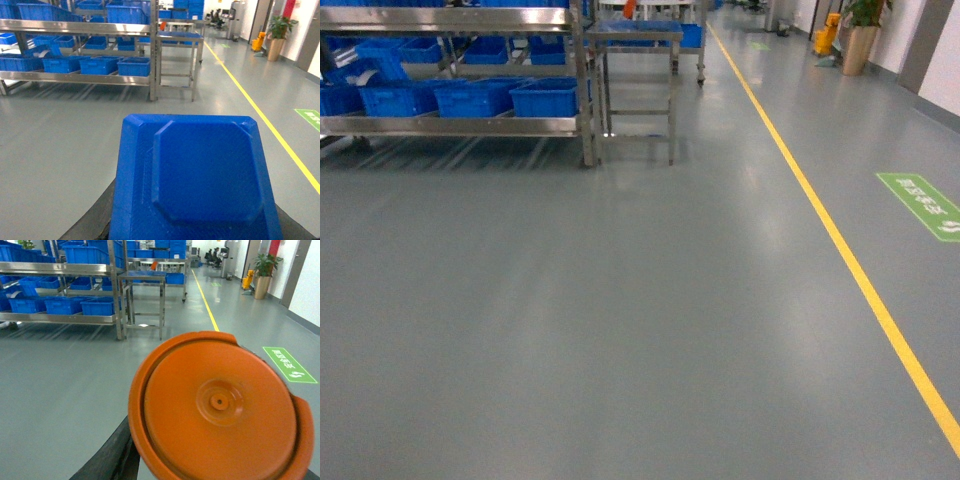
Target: Sort blue parts and orange caps into right shelf containers
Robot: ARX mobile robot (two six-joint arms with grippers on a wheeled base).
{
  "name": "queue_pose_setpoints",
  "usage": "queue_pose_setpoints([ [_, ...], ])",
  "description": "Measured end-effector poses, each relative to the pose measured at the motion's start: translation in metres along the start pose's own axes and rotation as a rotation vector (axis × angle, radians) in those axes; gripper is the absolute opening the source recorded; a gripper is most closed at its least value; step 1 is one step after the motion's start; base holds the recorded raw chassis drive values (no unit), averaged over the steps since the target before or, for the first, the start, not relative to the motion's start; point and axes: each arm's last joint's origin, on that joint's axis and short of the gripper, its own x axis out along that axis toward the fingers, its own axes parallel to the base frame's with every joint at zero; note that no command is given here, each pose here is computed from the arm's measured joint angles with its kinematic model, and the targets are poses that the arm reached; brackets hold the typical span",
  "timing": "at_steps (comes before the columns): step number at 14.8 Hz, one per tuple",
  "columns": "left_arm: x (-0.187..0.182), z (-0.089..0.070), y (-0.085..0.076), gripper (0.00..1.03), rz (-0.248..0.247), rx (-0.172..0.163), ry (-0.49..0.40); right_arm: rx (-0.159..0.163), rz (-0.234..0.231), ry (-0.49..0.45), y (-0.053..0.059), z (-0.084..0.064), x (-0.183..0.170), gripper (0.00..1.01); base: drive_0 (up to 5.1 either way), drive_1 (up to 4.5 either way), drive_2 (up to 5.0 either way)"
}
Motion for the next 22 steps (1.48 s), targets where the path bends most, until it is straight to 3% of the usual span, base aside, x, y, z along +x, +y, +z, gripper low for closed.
queue_pose_setpoints([
  [22, 0.0000, -0.0002, 0.0002, 0.43, 0.003, 0.000, 0.002, 0.000, 0.000, 0.002, 0.0000, -0.0002, 0.0000, 0.45, 0.0, 4.30, -4.3],
])
